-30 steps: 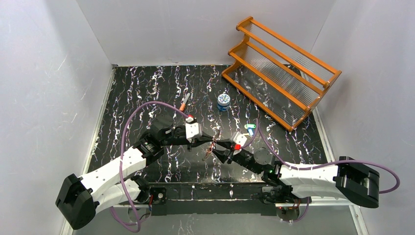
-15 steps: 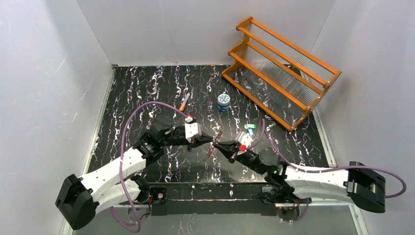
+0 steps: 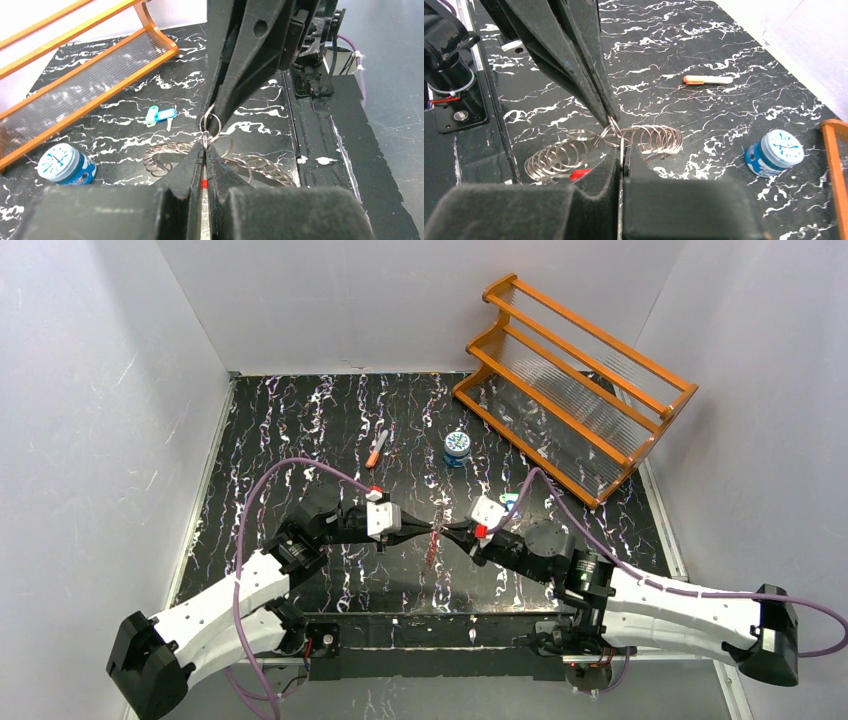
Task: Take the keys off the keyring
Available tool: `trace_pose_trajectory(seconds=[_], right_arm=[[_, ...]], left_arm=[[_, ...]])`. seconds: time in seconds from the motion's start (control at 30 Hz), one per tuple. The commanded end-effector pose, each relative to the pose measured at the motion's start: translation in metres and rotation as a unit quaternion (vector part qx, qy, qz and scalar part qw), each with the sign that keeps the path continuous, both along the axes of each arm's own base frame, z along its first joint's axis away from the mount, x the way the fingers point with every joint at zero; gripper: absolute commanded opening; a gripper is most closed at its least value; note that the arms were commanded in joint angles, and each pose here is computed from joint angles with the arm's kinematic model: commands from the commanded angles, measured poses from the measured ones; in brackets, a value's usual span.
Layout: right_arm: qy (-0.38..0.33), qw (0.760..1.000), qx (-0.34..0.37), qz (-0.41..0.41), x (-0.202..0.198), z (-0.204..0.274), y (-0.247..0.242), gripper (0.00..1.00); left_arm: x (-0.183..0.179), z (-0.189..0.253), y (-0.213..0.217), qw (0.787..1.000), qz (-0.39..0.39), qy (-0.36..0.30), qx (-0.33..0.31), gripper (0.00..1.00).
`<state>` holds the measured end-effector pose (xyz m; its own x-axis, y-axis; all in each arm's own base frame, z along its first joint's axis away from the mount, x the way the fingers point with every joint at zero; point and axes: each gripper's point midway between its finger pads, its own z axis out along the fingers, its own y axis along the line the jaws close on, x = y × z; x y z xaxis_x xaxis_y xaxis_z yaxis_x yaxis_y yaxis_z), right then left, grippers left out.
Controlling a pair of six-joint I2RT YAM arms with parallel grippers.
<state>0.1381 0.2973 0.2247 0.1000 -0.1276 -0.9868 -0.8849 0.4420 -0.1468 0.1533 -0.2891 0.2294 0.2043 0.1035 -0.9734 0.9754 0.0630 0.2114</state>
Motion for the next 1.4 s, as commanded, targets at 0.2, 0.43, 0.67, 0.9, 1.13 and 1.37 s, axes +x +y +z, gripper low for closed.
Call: trace_pose_trajectory(seconds=[0.2,0.43,0.67,0.9,1.13,1.37], right_arm=[[-0.057,0.99,-0.125,0.018,0.011,0.044,0.008,0.01],[-0.071,0.979,-0.184,0.05,0.005,0.046,0.004,0.01],[-0.089,0.964,-0.246,0.037,0.017,0.04,-0.003,0.01],[-0.105,0.964,-0.245,0.025,0.023,0.049,-0.001,0.01],[-0.107,0.967,-0.231,0.025,0.023,0.056,0.004,0.01],[-0.093,0.973,-0.211,-0.003,0.03,0.057,0.007,0.01]], left_arm=[[0.006,0.015,-0.003,0.999,0.007,-0.025,-0.038,0.0],[0.021,0.021,0.011,0.996,0.078,-0.032,-0.04,0.45],[0.027,0.034,0.019,0.992,0.111,-0.028,-0.058,0.87],[0.026,0.031,0.0,0.992,0.085,0.046,-0.082,0.91],[0.04,0.021,-0.001,0.983,0.125,0.098,-0.087,0.72],[0.04,0.008,-0.003,0.972,0.148,0.161,-0.09,0.73]])
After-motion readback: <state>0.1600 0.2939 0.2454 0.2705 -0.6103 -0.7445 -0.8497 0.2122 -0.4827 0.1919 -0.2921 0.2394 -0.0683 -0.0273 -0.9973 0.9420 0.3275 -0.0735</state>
